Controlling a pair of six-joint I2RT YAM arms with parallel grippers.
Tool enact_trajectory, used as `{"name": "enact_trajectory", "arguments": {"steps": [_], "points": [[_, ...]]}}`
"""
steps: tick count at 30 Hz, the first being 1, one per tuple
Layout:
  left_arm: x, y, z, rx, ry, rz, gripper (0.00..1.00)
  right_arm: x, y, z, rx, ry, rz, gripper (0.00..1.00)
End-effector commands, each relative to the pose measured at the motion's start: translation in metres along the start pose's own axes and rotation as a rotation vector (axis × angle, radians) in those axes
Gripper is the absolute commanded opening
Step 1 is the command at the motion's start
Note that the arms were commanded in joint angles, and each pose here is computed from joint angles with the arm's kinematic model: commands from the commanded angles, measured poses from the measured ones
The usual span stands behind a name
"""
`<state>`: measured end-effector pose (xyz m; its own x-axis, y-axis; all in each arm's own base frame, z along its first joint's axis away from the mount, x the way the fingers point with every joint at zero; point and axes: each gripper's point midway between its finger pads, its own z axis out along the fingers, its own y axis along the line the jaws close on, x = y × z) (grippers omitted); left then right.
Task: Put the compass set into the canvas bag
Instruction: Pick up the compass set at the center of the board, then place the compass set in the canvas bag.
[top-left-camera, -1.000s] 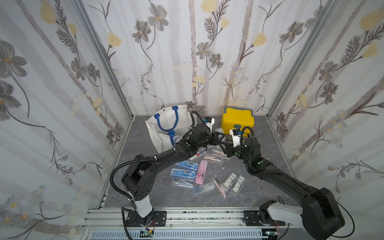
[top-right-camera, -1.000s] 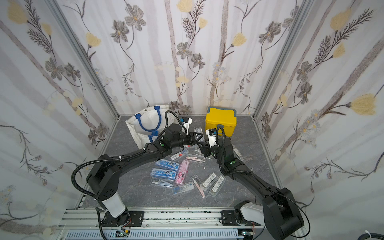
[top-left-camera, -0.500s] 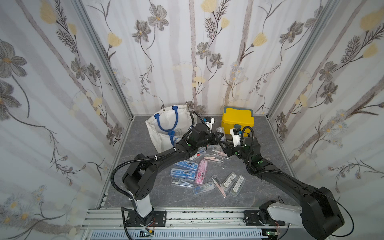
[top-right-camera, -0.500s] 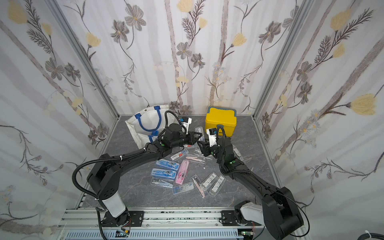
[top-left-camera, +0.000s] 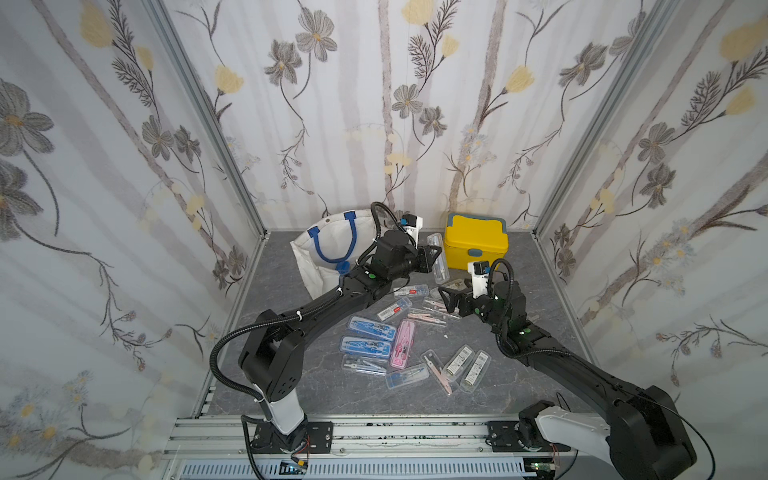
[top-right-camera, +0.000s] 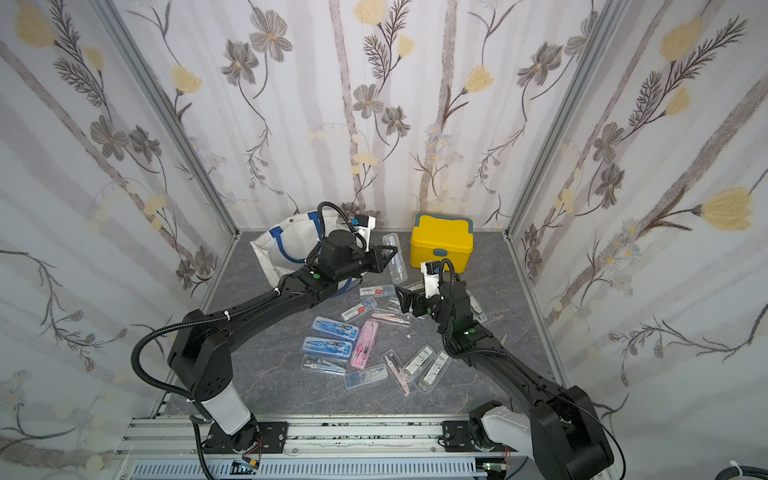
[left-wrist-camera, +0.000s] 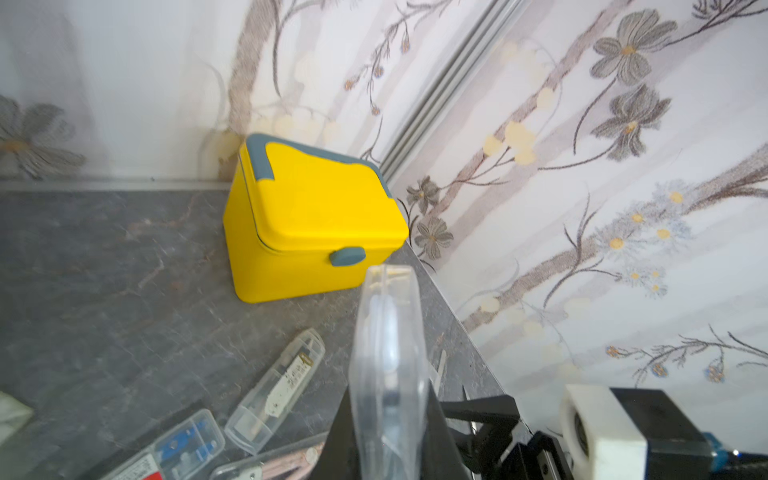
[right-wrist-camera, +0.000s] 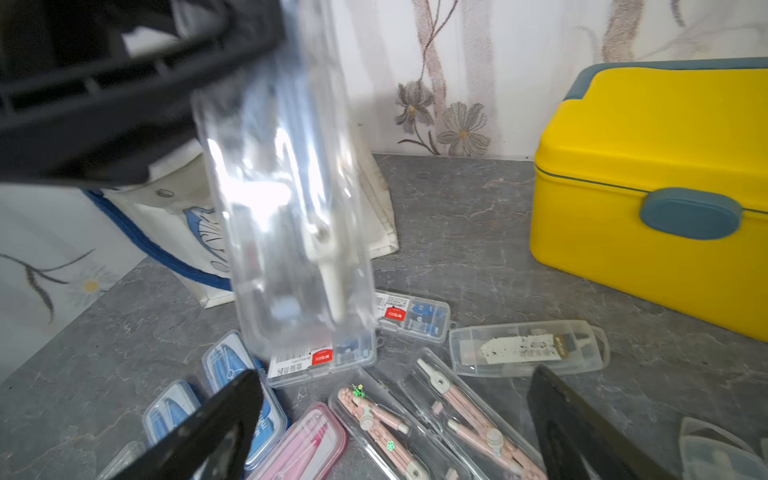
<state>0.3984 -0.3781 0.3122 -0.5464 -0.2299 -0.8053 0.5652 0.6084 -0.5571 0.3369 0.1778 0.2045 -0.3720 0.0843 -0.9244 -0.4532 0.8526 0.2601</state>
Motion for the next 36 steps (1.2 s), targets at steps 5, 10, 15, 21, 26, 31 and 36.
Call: {"name": "enact_trajectory", "arguments": {"steps": [5,10,15,21,26,31,36], "points": [[-0.064,0.027,-0.036,-0.244,-0.108,0.177,0.07,-0.01,-0.039,-0.022,0.17,-0.096,0.039,0.99],[-0.092,0.07,-0.069,-0.475,-0.127,0.235,0.07,-0.005,-0.042,-0.02,0.177,-0.071,0.027,1.0],[-0.106,0.113,-0.103,-0.695,-0.107,0.309,0.08,0.003,-0.044,-0.012,0.174,-0.038,0.033,0.99],[-0.093,0.17,-0.127,-0.907,-0.002,0.336,0.11,0.008,-0.044,-0.005,0.166,-0.017,0.05,1.0],[-0.068,0.21,-0.122,-0.982,0.096,0.339,0.11,0.01,-0.045,-0.001,0.162,-0.011,0.057,0.99],[-0.046,0.247,-0.113,-1.064,0.177,0.338,0.11,0.012,-0.044,0.0,0.16,-0.004,0.062,0.99],[-0.017,0.282,-0.102,-1.119,0.288,0.357,0.12,0.014,-0.047,-0.001,0.172,0.0,0.065,1.0]]}}
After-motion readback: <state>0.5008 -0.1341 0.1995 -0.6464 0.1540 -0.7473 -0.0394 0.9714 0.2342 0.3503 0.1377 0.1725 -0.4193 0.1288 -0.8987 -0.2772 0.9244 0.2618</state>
